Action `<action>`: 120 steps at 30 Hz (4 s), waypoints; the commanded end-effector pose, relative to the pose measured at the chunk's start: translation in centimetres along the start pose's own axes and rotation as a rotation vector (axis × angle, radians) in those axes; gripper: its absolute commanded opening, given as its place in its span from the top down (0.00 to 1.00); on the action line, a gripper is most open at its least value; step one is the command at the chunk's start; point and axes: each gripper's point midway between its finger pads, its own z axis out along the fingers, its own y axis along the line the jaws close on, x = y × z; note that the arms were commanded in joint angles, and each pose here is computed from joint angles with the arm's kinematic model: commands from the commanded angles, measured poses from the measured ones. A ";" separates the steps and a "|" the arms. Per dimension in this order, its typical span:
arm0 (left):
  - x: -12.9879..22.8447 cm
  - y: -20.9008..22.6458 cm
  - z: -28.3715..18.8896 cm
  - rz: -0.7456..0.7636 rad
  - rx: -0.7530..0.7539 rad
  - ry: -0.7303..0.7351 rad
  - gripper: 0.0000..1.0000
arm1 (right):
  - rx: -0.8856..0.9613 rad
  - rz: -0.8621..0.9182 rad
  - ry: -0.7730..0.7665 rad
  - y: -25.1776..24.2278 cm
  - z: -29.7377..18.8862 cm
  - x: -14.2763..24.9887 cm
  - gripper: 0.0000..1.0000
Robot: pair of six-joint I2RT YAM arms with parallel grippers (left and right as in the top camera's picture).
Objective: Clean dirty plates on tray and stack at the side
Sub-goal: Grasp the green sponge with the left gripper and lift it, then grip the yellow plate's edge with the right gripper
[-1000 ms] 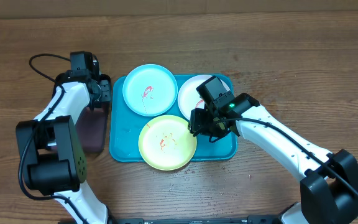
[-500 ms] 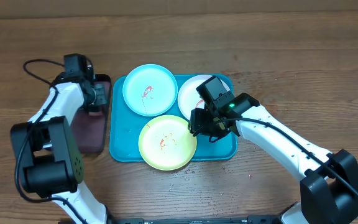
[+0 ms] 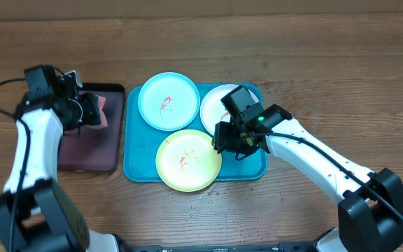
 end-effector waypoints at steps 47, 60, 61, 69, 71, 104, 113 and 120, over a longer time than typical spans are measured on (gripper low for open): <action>2.1 -2.1 -3.6 0.074 0.207 -0.344 0.96 | 0.081 0.029 0.143 -0.2 4.4 3.4 0.64; 2.5 -2.0 -3.4 0.067 0.207 -0.328 0.96 | 0.105 0.103 0.163 -1.1 4.9 4.3 0.68; 2.5 -2.0 -3.4 0.067 0.207 -0.328 0.96 | 0.105 0.103 0.164 -1.2 4.9 4.3 0.68; 2.4 -2.0 -3.4 0.067 0.203 -0.328 0.96 | 0.102 0.102 0.161 -1.1 4.9 4.2 0.75; 2.5 -2.0 -3.4 0.067 0.203 -0.328 0.96 | 0.102 0.101 0.161 -1.1 4.9 4.2 0.74; 3.0 -1.0 -3.0 0.057 0.151 -0.302 0.96 | 0.042 -0.171 0.409 -4.9 2.6 12.6 0.93; 3.3 -1.1 -2.9 0.051 0.154 -0.291 0.96 | 0.056 -0.258 0.351 -5.4 3.4 11.6 0.92; 3.3 -1.1 -3.0 0.051 0.153 -0.292 0.96 | 0.034 -0.276 0.303 -4.7 3.8 10.6 0.92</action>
